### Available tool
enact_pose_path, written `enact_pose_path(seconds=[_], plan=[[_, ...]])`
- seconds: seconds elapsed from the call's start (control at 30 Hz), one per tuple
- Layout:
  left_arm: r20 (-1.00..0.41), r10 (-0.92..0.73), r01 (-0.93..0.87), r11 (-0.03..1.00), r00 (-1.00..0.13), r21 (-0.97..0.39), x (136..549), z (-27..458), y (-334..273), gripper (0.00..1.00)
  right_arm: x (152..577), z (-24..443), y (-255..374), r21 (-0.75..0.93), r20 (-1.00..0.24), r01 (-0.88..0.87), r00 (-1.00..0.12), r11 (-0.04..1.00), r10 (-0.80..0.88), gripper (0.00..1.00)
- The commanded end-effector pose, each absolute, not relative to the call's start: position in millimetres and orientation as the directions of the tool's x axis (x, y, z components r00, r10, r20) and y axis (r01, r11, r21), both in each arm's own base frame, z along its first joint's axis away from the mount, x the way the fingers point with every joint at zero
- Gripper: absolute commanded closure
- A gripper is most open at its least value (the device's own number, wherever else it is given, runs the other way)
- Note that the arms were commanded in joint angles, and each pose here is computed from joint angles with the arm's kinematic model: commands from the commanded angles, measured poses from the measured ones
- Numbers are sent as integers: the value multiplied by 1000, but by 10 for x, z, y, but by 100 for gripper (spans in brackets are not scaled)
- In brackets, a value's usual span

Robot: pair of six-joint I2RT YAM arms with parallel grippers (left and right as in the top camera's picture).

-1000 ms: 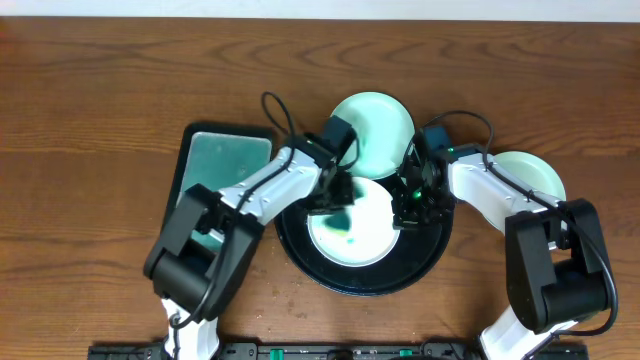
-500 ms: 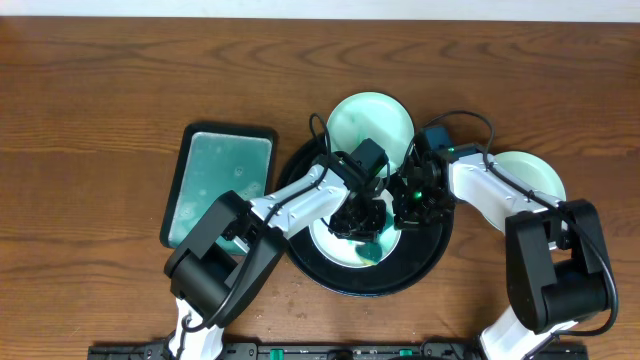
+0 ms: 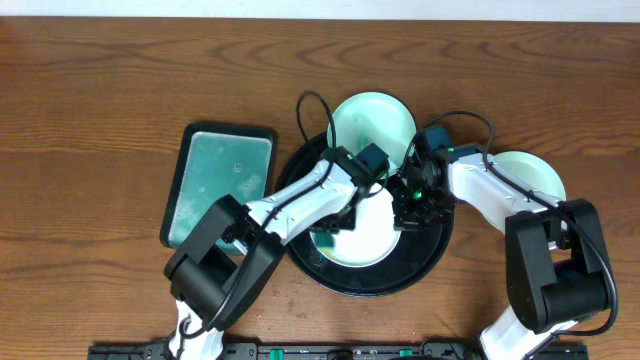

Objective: Clean dirty plates on tray and stack at the side

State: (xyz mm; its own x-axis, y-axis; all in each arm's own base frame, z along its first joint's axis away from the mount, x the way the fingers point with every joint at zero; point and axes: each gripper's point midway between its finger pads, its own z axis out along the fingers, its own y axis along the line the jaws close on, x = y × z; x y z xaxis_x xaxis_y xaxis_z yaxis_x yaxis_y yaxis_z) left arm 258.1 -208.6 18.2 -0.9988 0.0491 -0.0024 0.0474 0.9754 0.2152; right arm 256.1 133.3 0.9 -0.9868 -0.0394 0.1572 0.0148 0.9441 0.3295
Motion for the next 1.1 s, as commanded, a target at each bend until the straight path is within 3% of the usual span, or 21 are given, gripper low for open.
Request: enact_pose_path(seconds=[0.0,0.13,0.23,0.3,0.4,0.5,0.67,0.83,0.97,1.07], plan=[[-152,104,23,888,-983,459,2960,294,-1645,93,2555,-95,1151,235,165,23,-986,972,-16,99],[-161,82,16,926,-984,376,2991,229,-1817,93,2553,-96,1144,232,165,23,-986,973,-17,99],[-54,96,88,987,-994,132,2843,90,-2275,93,2554,-96,1144,232,165,22,-986,973,-17,99],[23,109,106,988,-994,-111,2706,59,-2715,93,2554,-96,1144,232,165,23,-986,973,-16,99],[87,155,111,918,-984,-380,2557,140,-3210,93,2551,-96,1144,232,166,23,-986,973,-16,99],[111,209,124,849,-972,-514,2436,237,-3477,93,2545,-95,1142,230,169,24,-985,973,-16,99],[132,278,158,809,-952,-567,2297,299,-3554,93,2540,-94,1141,230,171,24,-985,973,-16,99],[183,272,151,857,-945,-494,2210,225,-3356,93,2540,-95,1141,230,171,24,-985,973,-16,99],[169,114,86,983,-979,-164,2348,14,-2744,93,2540,-94,1141,230,171,24,-985,973,-16,99],[53,89,93,991,-995,93,2570,-10,-2272,93,2542,-95,1141,230,170,24,-985,973,-16,99]])
